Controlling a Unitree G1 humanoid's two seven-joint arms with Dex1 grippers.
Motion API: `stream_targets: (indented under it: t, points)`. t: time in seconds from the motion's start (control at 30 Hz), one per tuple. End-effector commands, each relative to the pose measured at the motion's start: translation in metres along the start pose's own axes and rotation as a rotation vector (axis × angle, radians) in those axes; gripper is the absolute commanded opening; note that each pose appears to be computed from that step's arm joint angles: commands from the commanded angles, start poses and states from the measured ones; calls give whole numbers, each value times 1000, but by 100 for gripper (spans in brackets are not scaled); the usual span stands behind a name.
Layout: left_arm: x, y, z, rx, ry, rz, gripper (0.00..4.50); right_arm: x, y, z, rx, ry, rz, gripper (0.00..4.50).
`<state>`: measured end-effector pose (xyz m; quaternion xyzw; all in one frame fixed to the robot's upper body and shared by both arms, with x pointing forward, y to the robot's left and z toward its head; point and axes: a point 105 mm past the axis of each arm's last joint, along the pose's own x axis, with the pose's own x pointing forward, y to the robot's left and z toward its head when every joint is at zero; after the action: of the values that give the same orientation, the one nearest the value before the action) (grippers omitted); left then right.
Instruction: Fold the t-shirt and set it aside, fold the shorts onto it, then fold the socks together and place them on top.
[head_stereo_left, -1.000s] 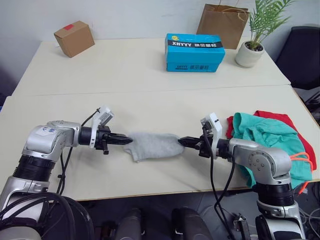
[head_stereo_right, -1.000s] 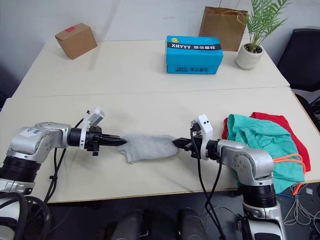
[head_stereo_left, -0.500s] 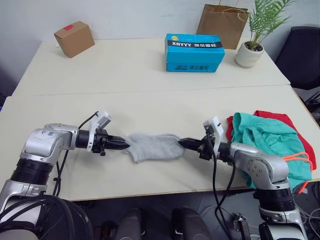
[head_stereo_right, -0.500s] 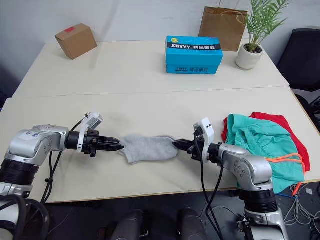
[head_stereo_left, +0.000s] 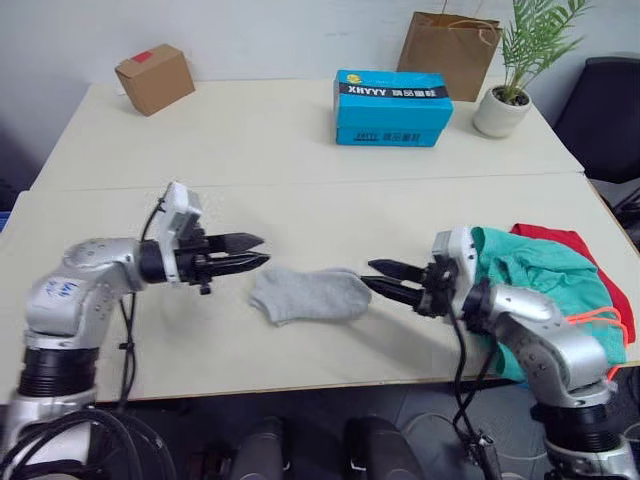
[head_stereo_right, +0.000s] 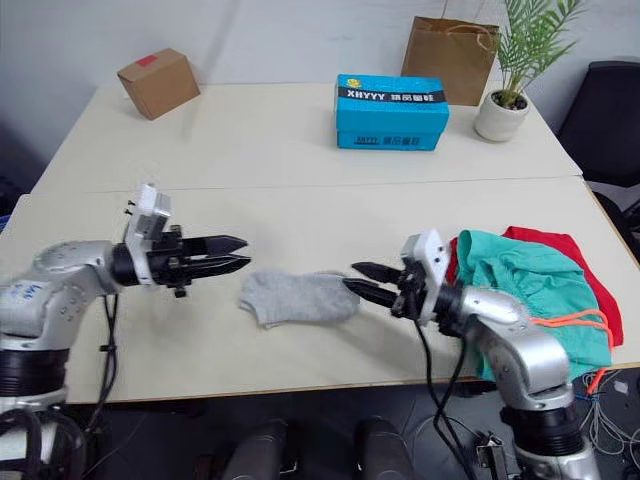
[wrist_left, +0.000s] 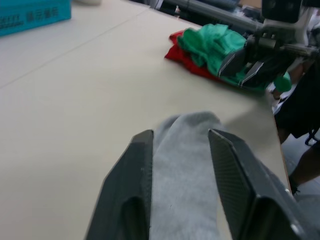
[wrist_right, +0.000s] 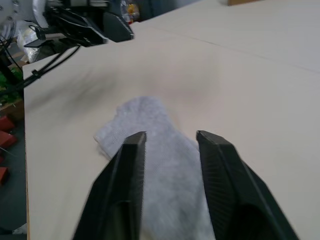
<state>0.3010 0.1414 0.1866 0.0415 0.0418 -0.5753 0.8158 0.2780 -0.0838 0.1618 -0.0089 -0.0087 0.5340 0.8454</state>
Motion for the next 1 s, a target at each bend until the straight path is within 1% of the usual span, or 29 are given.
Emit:
stream_targets:
  t: [0.03, 0.07, 0.1, 0.13, 0.17, 0.23, 0.27, 0.37, 0.43, 0.57, 0.63, 0.73, 0.8, 0.87, 0.9, 0.93, 1.0]
  points:
    - [27, -4, -21, 59, 17, 14, 58, 27, 13, -14, -94, -9, -19, 16]
    - [32, -6, -35, 64, 58, 13, 28, 36, 12, -26, -81, 3, -49, 0]
    - [34, -7, -44, 73, 87, 9, 5, 43, 12, -34, -75, 9, -70, 0]
    - [35, -6, -55, 75, 114, 24, 5, 47, 10, -44, -76, 25, -89, 0]
    - [35, -4, -61, 73, 118, 44, 5, 50, 8, -49, -87, 33, -108, 0]
    - [37, 6, -67, 37, 85, 133, 5, 51, 4, -60, -141, 61, -128, 0]
    - [39, 8, -70, 37, 89, 155, 5, 51, 3, -63, -154, 62, -142, 0]
    - [40, 14, -89, 40, 142, 214, 5, 45, -9, -68, -143, 45, -238, 0]
    - [39, 15, -94, 19, 128, 243, 5, 38, -19, -69, -161, 33, -281, 0]
    - [32, 12, -105, 10, 135, 251, 5, 19, -38, -65, -139, -15, -358, 0]
    - [31, 13, -105, 5, 122, 259, 5, 15, -42, -66, -135, -17, -364, 0]
    - [30, 12, -99, 17, 80, 251, 5, 1, -55, -67, -94, -24, -428, 0]
    - [33, 9, -93, 33, 43, 214, 5, -2, -54, -53, -55, -107, -412, 0]
    - [39, 4, -80, 66, -15, 166, 5, -6, -49, -38, 134, -207, -379, 0]
    - [42, 3, -71, 94, -48, 143, 5, -6, -38, -35, 251, -199, -314, 0]
    - [45, 2, -65, 112, -73, 117, 2, -8, -34, -33, 317, -183, -307, 17]
    - [49, 3, -60, 153, -72, 103, 0, -12, -28, -35, 441, -120, -311, 63]
